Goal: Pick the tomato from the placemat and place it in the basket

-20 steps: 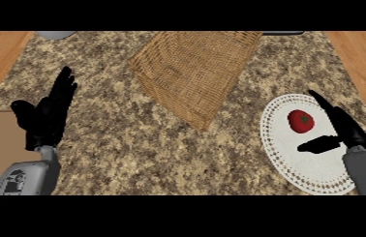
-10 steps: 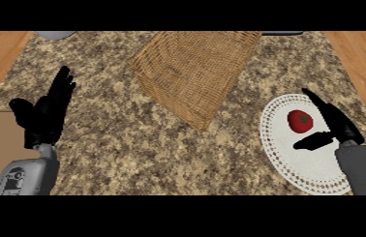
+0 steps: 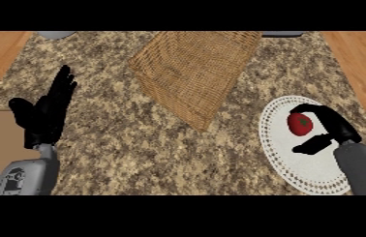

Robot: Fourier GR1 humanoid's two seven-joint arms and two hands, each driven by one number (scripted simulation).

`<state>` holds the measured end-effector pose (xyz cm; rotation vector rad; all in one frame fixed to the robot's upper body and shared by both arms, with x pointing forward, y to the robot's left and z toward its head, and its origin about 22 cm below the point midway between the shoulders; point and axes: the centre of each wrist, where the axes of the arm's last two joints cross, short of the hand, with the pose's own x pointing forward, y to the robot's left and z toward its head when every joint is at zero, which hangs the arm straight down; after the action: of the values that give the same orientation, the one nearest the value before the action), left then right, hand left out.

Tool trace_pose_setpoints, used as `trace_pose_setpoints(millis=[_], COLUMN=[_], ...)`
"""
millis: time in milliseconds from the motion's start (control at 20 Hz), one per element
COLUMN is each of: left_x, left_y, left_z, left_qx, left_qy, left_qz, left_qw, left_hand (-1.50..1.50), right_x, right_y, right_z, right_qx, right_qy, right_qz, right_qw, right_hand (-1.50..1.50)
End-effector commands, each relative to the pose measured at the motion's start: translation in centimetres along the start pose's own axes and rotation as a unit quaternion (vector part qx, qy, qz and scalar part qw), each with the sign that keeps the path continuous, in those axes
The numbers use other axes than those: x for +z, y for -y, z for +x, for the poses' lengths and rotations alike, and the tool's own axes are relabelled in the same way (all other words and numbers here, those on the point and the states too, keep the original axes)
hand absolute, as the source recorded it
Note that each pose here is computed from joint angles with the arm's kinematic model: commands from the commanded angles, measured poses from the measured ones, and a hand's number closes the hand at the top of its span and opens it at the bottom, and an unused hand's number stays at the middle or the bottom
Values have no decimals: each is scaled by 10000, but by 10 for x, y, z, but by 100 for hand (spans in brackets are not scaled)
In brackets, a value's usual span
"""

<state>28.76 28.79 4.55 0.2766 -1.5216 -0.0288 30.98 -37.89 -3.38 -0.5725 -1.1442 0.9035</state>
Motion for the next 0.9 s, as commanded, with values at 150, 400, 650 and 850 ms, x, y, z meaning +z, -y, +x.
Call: trace_pose_setpoints(millis=[150,400,650,850], left_x=[4,-10,-8,-9], left_y=[13,-16,14,22], left_z=[10,10,10,11], left_qx=[3,22,15,34], left_qy=[-16,-51,116,138], left_qz=[-3,-67,-350,-509], left_qw=[10000,10000,9993,9986], left_hand=[0,0,0,0], right_x=[5,-22,-43,-47], right_y=[-25,-86,-134,-124], right_z=[-12,51,155,175], right_qx=[-239,-243,-167,-132], right_qy=[135,355,913,802], right_qz=[325,297,788,683], right_qw=[9991,9986,9926,9943], right_hand=[150,150,150,150])
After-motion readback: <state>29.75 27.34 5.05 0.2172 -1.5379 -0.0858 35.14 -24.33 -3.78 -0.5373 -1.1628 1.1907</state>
